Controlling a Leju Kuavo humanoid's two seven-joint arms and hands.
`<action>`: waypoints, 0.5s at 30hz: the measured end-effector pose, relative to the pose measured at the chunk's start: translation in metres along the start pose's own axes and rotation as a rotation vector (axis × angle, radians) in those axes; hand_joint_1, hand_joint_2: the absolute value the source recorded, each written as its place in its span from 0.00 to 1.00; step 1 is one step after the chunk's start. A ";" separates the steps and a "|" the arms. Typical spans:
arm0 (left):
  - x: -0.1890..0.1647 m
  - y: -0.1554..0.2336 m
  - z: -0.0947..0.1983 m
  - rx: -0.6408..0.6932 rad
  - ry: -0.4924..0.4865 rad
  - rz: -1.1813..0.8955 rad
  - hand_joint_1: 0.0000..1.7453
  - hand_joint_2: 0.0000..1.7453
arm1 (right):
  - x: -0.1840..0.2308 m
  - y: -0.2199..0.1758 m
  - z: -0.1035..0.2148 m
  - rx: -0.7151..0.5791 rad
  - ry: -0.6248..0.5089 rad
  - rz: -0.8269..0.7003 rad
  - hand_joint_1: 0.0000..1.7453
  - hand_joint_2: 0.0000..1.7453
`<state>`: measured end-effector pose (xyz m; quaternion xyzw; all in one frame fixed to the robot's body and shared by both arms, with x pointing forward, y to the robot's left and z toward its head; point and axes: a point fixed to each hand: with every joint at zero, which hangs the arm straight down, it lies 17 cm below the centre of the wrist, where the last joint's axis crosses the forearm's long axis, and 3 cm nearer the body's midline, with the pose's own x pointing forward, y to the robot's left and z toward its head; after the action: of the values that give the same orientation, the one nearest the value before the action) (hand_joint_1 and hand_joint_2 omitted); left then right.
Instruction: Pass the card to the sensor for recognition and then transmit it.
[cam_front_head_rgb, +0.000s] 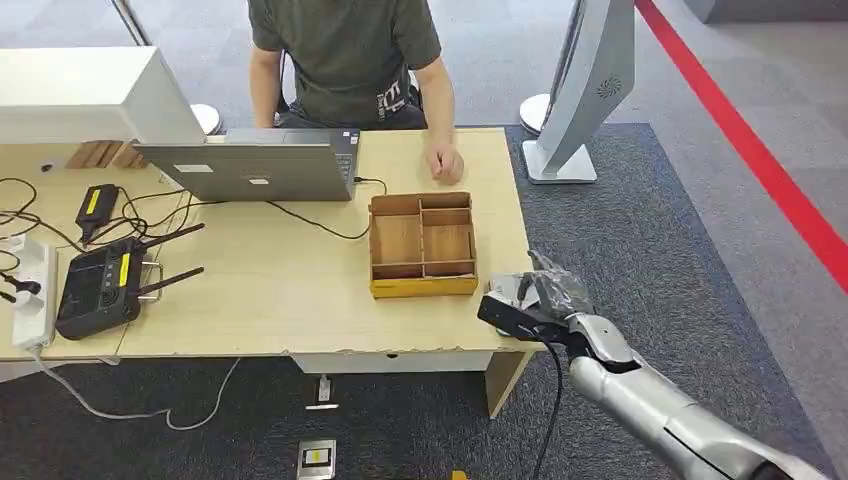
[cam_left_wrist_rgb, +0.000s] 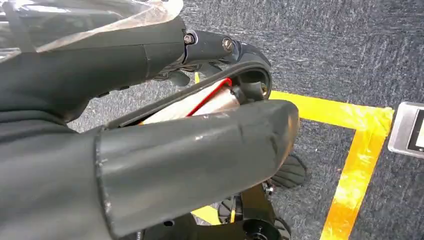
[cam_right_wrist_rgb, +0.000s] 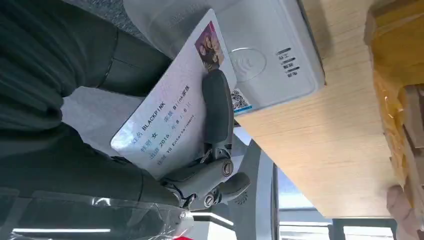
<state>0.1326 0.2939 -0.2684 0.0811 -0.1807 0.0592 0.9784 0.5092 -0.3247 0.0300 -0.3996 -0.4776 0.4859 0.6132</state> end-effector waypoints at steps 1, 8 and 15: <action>0.000 0.000 0.000 0.000 0.000 -0.001 0.00 0.00 | -0.001 -0.003 -0.001 -0.005 0.004 0.005 1.00 1.00; 0.000 0.001 0.000 -0.001 -0.002 -0.001 0.00 0.00 | -0.009 -0.031 -0.008 -0.054 0.033 0.046 1.00 1.00; 0.000 0.002 0.000 -0.006 -0.004 -0.014 0.00 0.00 | -0.002 -0.098 -0.020 -0.156 0.030 0.113 1.00 1.00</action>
<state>0.1327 0.2963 -0.2683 0.0795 -0.1824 0.0514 0.9786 0.5492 -0.3472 0.1193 -0.4798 -0.4815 0.4750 0.5589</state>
